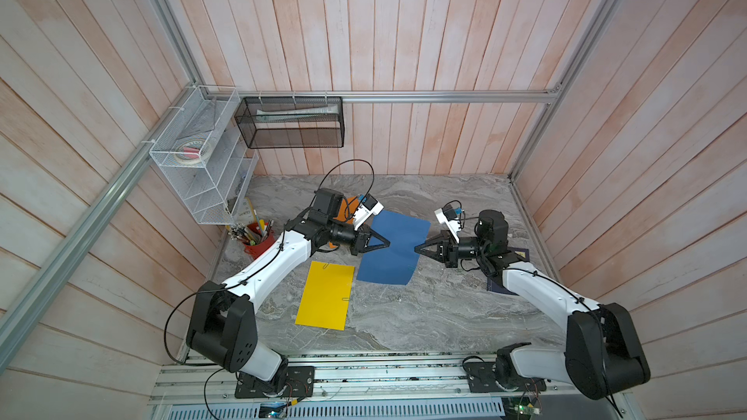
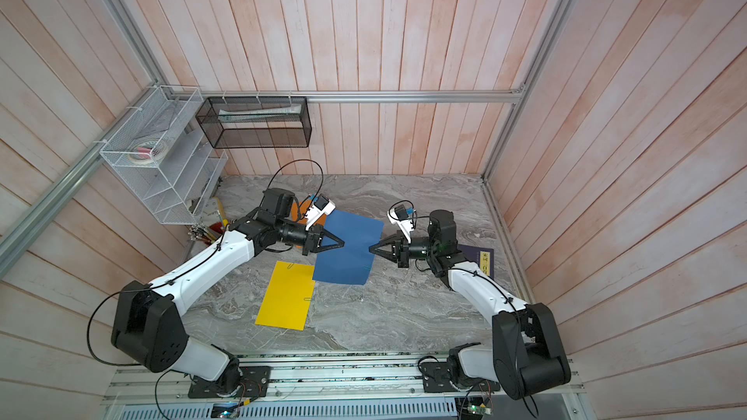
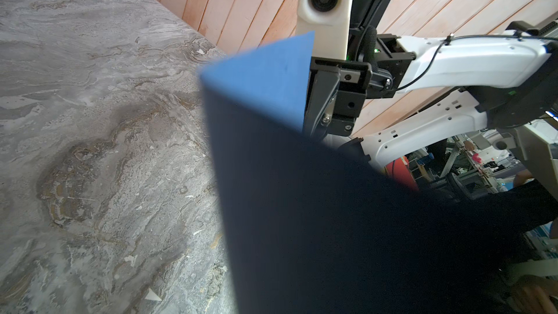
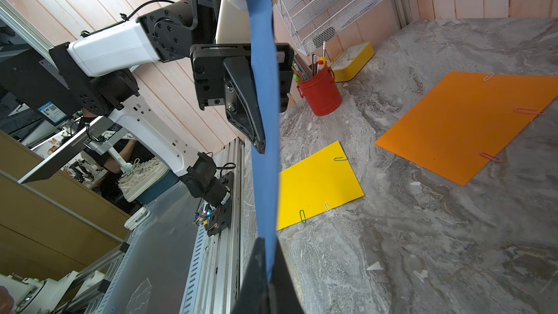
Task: Unclip the paperclips from the documents
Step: Remove the paper clip from the document.
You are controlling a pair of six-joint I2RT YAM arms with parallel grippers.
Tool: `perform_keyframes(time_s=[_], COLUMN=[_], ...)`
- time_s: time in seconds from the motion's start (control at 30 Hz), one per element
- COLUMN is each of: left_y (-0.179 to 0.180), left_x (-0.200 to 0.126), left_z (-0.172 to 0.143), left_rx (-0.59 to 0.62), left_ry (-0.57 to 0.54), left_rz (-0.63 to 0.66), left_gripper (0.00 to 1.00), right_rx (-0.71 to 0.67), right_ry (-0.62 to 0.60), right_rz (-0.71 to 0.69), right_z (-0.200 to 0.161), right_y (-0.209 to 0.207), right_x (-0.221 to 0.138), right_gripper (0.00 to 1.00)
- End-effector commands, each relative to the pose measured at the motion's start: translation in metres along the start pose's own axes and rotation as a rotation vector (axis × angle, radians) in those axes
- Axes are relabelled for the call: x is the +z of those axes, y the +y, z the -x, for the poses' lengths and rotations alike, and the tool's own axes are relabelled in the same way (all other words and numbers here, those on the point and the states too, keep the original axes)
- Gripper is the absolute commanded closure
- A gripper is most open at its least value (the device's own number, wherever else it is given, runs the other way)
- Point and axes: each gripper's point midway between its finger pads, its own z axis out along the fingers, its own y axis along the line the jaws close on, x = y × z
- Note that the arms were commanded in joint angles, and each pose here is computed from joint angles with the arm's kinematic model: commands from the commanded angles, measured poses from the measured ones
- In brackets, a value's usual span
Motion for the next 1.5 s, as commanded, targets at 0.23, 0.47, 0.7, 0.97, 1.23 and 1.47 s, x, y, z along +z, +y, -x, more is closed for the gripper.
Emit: perform_keyframes(time_s=[0.23, 0.47, 0.7, 0.97, 1.23, 1.47], left_y=[-0.0052, -0.0061, -0.0060, -0.0064, -0.0071, -0.0072], left_x=[-0.0107, -0.0114, -0.0120, -0.0125, -0.0124, -0.0125], left_z=[0.0116, 0.0111, 0.0105, 0.0101, 0.0099, 0.0103], left_rx=[0.051, 0.053, 0.053, 0.051, 0.050, 0.051], left_ry=[-0.021, -0.021, -0.021, -0.020, -0.018, -0.018], left_rz=[0.028, 0.029, 0.031, 0.029, 0.028, 0.029], left_gripper=[1.00, 1.00, 1.00, 1.00, 1.00, 1.00], right_rx=[-0.012, -0.010, -0.011, -0.009, -0.011, -0.009], right_ry=[0.000, -0.001, -0.001, -0.001, -0.004, -0.002], right_rz=[-0.003, -0.009, -0.013, -0.015, -0.021, -0.018], right_z=[0.0044, 0.0044, 0.0048, 0.0047, 0.0049, 0.0045], right_y=[-0.0009, -0.0019, -0.0025, -0.0027, -0.0030, -0.0026], right_x=[-0.0021, -0.0029, -0.0033, -0.0037, -0.0048, -0.0048], right_gripper=[0.97, 0.96, 0.94, 0.93, 0.91, 0.93])
